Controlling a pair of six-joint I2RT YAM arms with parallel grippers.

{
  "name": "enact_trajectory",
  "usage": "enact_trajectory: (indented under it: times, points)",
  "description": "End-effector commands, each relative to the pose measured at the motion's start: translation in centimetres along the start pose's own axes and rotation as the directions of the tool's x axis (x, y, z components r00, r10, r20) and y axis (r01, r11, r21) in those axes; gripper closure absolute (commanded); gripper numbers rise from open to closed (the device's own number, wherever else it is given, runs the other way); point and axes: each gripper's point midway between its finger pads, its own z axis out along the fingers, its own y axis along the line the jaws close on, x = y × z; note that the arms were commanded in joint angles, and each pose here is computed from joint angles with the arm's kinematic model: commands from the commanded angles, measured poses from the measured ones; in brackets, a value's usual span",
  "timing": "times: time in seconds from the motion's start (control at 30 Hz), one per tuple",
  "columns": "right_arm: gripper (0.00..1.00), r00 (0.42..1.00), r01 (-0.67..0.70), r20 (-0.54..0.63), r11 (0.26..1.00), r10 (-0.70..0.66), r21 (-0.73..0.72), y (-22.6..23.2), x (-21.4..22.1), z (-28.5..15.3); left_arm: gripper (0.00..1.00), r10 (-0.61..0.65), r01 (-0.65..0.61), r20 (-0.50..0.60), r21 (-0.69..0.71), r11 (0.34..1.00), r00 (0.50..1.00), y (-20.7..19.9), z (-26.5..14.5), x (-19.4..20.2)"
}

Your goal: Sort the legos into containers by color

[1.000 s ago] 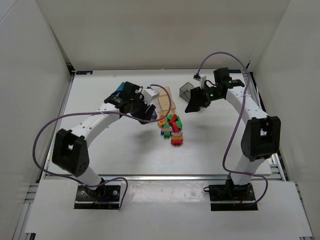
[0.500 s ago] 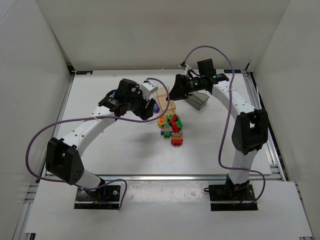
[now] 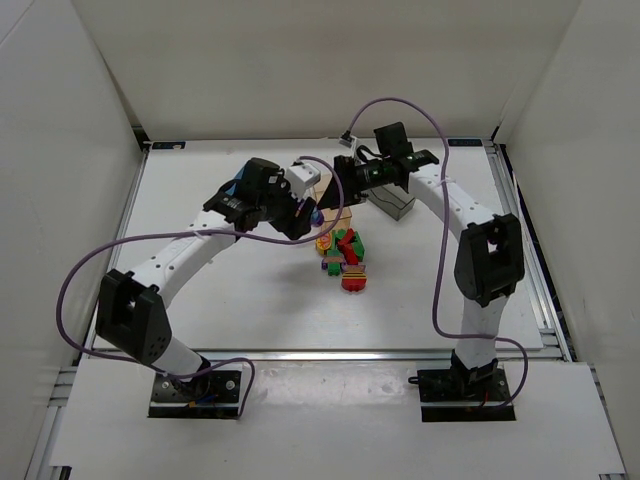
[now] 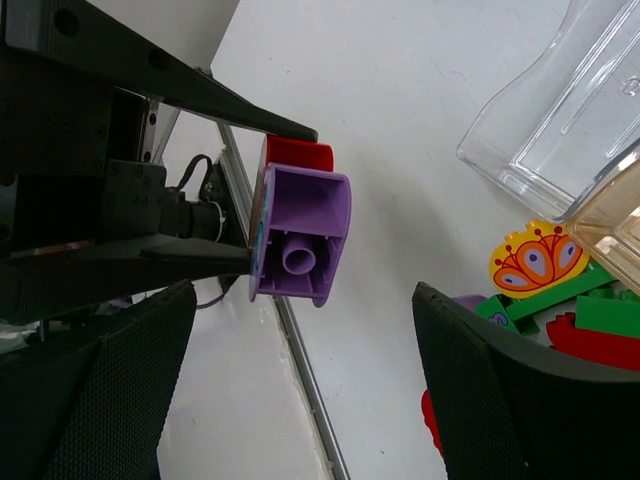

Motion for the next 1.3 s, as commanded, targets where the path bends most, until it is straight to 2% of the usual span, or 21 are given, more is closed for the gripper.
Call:
enact_trajectory:
  times: [0.0,0.43,0.53,0.7,0.73,0.8,0.83,0.9,1.1,1.27]
  points:
    - [0.10,0.998,0.058,0.027,0.998,-0.057,-0.039,1.7,-1.8,0.1,0.90,0.016,-0.016,0.069,-0.003,1.000,0.997,0.0,-0.3,-2.6]
    - [0.11,0.999,0.033,0.005,0.998,-0.033,-0.056,0.6,-1.7,1.7,0.90,0.032,-0.035,0.090,0.023,0.999,0.995,-0.6,0.3,-3.7]
    - [0.15,1.000,0.025,0.001,0.998,-0.025,-0.061,0.4,-1.7,2.0,0.90,0.041,-0.043,0.089,0.026,0.999,0.995,-0.6,0.4,-3.7]
    - [0.45,0.999,0.035,0.007,0.995,-0.035,-0.090,0.8,-2.0,2.2,0.90,0.046,-0.049,0.087,0.032,0.998,0.995,-0.9,0.7,-3.6]
    - [0.58,0.999,0.034,0.006,0.995,-0.034,-0.095,0.8,-1.9,2.2,0.90,0.047,-0.049,0.088,0.028,0.998,0.995,-0.8,0.7,-3.7]
    - [0.73,0.999,0.049,0.011,0.993,-0.048,-0.110,1.1,-2.1,2.2,0.90,0.042,-0.045,0.077,0.029,0.999,0.996,-0.7,0.9,-3.3]
    - [0.89,0.999,0.049,0.010,0.993,-0.048,-0.111,1.1,-2.0,2.2,0.90,0.041,-0.043,0.074,0.026,0.999,0.996,-0.7,1.0,-3.2]
    - [0.98,0.997,0.074,0.019,0.991,-0.072,-0.113,1.5,-2.2,1.9,0.90,0.036,-0.038,0.061,0.026,0.999,0.997,-0.8,1.2,-2.6]
    - [1.00,0.991,0.126,0.051,0.988,-0.122,-0.093,2.3,-2.9,0.5,0.90,0.022,-0.022,0.024,0.018,1.000,0.999,-0.8,1.4,-0.9]
    - [1.00,0.988,0.128,0.091,0.991,-0.123,-0.043,1.1,-3.5,-1.6,0.90,0.011,-0.011,0.004,0.017,1.000,1.000,-1.1,1.2,0.3]
